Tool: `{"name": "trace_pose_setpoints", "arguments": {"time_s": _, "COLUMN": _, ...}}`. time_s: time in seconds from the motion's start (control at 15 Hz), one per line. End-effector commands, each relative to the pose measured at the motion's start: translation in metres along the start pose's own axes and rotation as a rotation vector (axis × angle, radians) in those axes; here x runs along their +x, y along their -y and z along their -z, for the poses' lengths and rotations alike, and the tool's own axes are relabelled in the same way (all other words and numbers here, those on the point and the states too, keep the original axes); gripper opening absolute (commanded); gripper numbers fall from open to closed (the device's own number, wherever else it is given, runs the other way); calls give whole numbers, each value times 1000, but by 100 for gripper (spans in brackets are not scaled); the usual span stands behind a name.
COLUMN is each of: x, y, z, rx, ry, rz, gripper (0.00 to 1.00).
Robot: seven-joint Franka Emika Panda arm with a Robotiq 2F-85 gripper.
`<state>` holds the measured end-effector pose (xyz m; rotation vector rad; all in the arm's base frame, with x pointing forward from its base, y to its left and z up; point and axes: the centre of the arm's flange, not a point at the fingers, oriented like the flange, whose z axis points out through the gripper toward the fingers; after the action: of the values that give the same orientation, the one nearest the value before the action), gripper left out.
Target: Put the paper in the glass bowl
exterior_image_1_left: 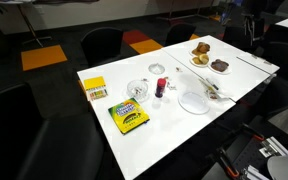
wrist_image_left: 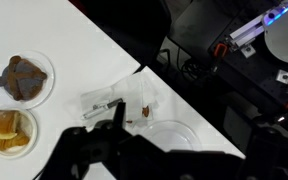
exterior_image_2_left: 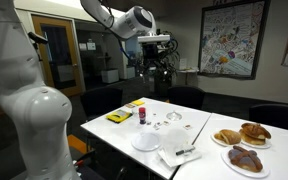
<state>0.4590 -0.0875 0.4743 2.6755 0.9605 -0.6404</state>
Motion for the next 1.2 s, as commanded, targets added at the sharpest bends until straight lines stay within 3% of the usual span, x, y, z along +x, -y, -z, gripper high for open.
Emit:
{"name": "trace_pose_setpoints", "arguments": {"time_s": 0.0, "x": 0, "y": 0, "z": 0, "rx": 0, "ry": 0, "rz": 1, "gripper": 100}}
{"name": "trace_pose_setpoints", "arguments": {"time_s": 0.13, "x": 0, "y": 0, "z": 0, "rx": 0, "ry": 0, "rz": 2, "gripper": 100}}
{"name": "trace_pose_setpoints", "arguments": {"time_s": 0.33, "x": 27, "y": 22, "z": -2, "rx": -147, "ry": -108, "rz": -71, "gripper": 100}}
{"name": "trace_pose_setpoints", "arguments": {"time_s": 0.53, "x": 64, "y": 45, "z": -8, "rx": -197, "ry": -234, "rz": -156, "gripper": 100}}
{"name": "trace_pose_setpoints", "arguments": {"time_s": 0.73, "x": 94, "y": 68, "z": -33, "rx": -147, "ry": -356, "rz": -246, "gripper": 100}}
{"name": "trace_pose_setpoints", "arguments": {"time_s": 0.87, "x": 101, "y": 73, "z": -51, "rx": -104, "ry": -436, "rz": -224, "gripper": 100}}
{"name": "trace_pose_setpoints", "arguments": {"time_s": 1.13, "x": 95, "y": 64, "z": -86, "rx": -34, "ry": -457, "rz": -140, "gripper": 100}}
